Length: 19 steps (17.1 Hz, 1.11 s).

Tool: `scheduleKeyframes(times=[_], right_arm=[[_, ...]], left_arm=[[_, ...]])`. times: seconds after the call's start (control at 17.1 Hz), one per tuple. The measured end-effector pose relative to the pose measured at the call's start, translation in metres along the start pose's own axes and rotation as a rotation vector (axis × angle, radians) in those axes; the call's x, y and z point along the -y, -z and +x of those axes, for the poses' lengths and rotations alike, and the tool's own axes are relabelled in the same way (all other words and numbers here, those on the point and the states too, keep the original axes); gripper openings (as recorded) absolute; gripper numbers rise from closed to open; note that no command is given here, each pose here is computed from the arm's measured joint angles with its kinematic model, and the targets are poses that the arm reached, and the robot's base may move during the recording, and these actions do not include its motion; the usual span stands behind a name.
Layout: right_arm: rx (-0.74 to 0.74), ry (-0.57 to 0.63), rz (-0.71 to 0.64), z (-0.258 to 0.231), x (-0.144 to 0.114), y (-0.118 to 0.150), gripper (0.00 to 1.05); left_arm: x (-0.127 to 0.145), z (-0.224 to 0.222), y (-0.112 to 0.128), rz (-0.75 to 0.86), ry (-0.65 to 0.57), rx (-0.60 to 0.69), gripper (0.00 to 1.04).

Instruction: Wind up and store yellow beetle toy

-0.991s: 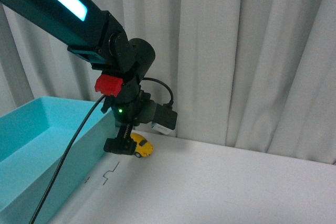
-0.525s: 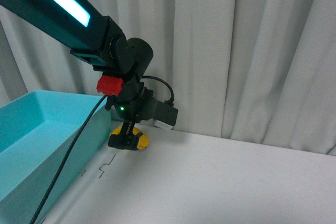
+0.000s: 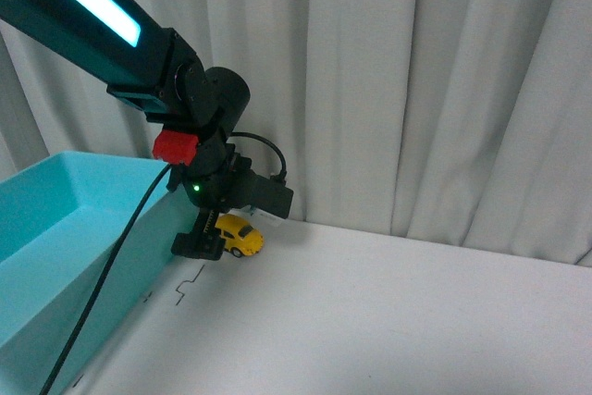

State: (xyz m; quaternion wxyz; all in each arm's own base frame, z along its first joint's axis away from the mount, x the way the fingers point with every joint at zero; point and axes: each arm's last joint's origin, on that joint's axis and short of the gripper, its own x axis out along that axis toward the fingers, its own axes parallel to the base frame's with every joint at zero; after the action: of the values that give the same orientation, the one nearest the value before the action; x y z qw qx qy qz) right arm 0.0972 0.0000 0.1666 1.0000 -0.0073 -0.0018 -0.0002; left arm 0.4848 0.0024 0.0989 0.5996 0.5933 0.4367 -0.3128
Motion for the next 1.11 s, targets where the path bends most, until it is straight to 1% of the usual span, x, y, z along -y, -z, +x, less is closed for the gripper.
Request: scheduleKeyframes(times=[0.06,0.12,0.35,0.47,0.52,0.64,0.76,0.82,0.93,1.05,1.11], right_arm=[[0.0,0.0,0.0,0.0,0.0,0.0,0.98],[0.0,0.0,0.0,0.0,0.0,0.0,0.98],[0.0,0.0,0.0,0.0,0.0,0.0,0.98],[0.0,0.0,0.0,0.0,0.0,0.0,0.98],[0.0,0.0,0.0,0.0,0.0,0.0,0.98],[0.0,0.0,0.0,0.0,0.0,0.0,0.98],[0.0,0.0,0.0,0.0,0.0,0.0,0.98],[0.0,0.0,0.0,0.0,0.0,0.0,0.98],[0.0,0.0,0.0,0.0,0.0,0.0,0.98],[0.0,0.0,0.0,0.0,0.0,0.0,0.98],[0.0,0.0,0.0,0.0,0.0,0.0,0.98]], left_arm=[[-0.001,0.0,0.001,-0.004,-0.003,-0.002,0.98],[-0.001,0.0,0.002,-0.008,-0.005,-0.003,0.95],[-0.001,0.005,-0.003,0.006,0.002,0.004,0.54],[-0.005,0.002,-0.006,0.02,-0.009,0.019,0.41],[-0.005,0.001,-0.007,0.045,-0.007,0.025,0.39],[-0.004,-0.002,-0.011,0.109,0.0,0.07,0.37],[-0.003,-0.008,-0.021,0.222,0.007,0.135,0.36],[0.001,-0.015,-0.028,0.277,0.014,0.193,0.35],[0.0,-0.035,-0.039,0.32,-0.015,0.291,0.32],[-0.004,-0.062,-0.039,0.333,-0.063,0.353,0.32],[-0.01,-0.08,-0.033,0.324,-0.109,0.373,0.32]])
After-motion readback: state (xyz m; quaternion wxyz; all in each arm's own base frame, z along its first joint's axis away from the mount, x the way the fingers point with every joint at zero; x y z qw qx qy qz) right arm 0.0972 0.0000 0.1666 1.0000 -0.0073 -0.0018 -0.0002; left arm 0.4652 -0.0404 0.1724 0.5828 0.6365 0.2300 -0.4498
